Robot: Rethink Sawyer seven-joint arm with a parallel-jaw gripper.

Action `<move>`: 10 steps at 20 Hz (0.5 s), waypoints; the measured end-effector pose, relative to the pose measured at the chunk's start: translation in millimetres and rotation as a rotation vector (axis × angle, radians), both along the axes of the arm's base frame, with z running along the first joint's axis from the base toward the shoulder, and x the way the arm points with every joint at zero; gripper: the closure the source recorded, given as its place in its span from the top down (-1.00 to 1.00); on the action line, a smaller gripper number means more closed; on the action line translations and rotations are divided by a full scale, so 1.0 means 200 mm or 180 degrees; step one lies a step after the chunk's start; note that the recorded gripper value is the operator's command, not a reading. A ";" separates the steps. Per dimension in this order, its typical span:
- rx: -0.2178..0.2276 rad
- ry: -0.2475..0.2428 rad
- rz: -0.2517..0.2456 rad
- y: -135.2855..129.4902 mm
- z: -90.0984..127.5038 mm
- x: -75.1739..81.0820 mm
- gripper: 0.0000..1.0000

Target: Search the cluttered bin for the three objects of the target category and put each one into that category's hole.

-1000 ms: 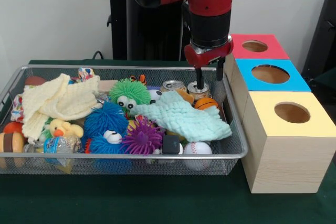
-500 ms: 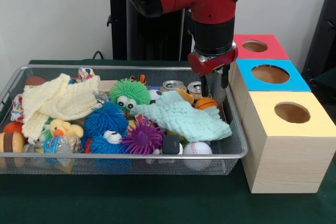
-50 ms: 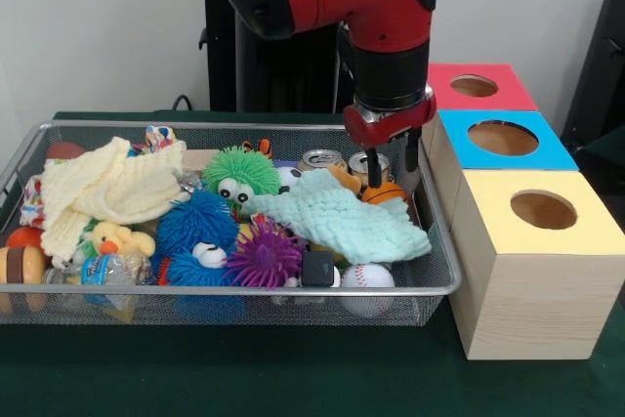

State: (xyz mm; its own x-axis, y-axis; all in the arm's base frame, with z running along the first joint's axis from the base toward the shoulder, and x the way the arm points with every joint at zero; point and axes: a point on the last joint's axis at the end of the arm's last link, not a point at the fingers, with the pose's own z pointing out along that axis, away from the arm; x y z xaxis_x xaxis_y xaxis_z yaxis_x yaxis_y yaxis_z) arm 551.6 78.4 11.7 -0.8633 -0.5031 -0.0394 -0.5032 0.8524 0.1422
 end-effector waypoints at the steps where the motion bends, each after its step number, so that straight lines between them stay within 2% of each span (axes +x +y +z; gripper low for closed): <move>1: -0.0002 -0.0003 -0.0002 -0.01 0.00 0.00 1.00; 10: 0.0014 -0.0045 -0.0026 -0.06 0.00 0.02 1.00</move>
